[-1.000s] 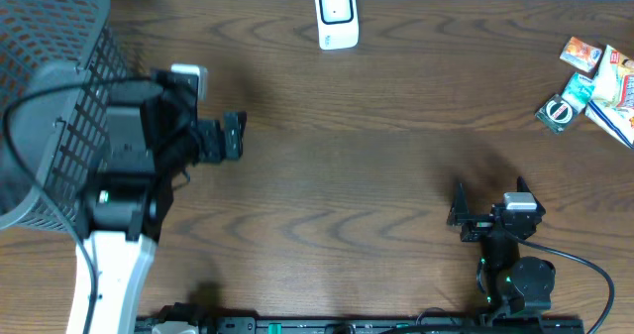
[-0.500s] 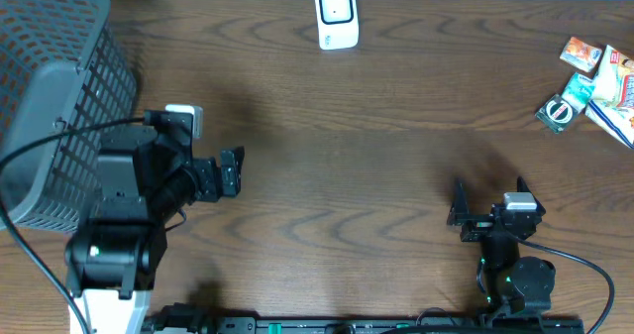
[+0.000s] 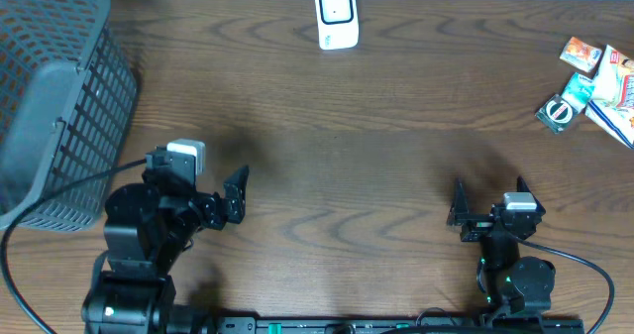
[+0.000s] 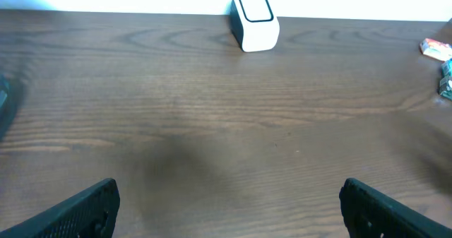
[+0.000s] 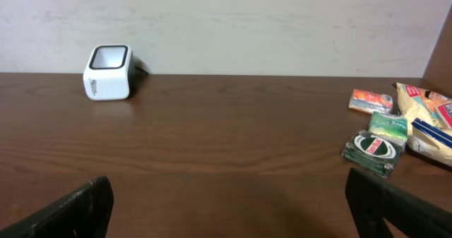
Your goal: Scan the item barcode
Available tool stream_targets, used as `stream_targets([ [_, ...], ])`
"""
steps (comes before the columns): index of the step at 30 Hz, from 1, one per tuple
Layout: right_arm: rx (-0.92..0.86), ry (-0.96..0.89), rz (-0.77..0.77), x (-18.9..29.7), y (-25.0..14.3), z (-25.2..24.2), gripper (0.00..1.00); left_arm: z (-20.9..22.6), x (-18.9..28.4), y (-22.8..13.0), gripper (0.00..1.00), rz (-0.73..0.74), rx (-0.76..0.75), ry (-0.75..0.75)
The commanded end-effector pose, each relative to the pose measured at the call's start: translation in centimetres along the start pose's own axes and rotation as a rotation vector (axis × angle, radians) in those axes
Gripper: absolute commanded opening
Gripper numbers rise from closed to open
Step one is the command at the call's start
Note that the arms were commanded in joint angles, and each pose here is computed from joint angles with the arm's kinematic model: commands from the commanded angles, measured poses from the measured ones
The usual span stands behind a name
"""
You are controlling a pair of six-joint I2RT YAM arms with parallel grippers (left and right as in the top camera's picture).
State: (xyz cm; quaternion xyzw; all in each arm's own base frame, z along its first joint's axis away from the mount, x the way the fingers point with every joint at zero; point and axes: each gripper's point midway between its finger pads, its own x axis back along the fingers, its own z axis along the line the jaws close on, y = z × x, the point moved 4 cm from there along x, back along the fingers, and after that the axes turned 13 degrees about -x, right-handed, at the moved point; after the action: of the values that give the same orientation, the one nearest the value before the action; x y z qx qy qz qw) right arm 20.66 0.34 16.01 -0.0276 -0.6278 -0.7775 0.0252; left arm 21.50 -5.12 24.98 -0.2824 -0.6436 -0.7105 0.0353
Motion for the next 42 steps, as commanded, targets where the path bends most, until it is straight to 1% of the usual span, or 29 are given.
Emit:
stream_targets([
  [1, 0.012, 0.002, 0.001, 0.0, -0.1, 0.0, 0.99, -0.4, -0.1, -0.7, 0.98, -0.024, -0.003, -0.016],
  [6, 0.011, 0.002, 0.000, 0.0, -0.1, 0.0, 0.99, -0.2, -1.0, -1.4, 0.98, -0.066, -0.013, -0.011],
  [19, 0.011, 0.002, 0.001, 0.0, -0.1, 0.0, 0.99, -0.1, -2.2, -2.9, 0.98, -0.077, -0.016, -0.006],
  [23, 0.012, 0.002, 0.001, 0.0, -0.1, 0.0, 0.99, -0.1, -2.4, -3.2, 0.98, -0.119, -0.025, -0.001],
  [29, 0.011, 0.002, 0.001, 0.0, -0.1, 0.0, 0.99, -0.2, -2.6, -4.6, 0.98, -0.168, -0.030, 0.006],
  [42, 0.011, 0.002, 0.001, 0.0, -0.1, 0.0, 0.99, -0.3, -3.3, -7.1, 0.98, -0.334, -0.070, 0.036],
])
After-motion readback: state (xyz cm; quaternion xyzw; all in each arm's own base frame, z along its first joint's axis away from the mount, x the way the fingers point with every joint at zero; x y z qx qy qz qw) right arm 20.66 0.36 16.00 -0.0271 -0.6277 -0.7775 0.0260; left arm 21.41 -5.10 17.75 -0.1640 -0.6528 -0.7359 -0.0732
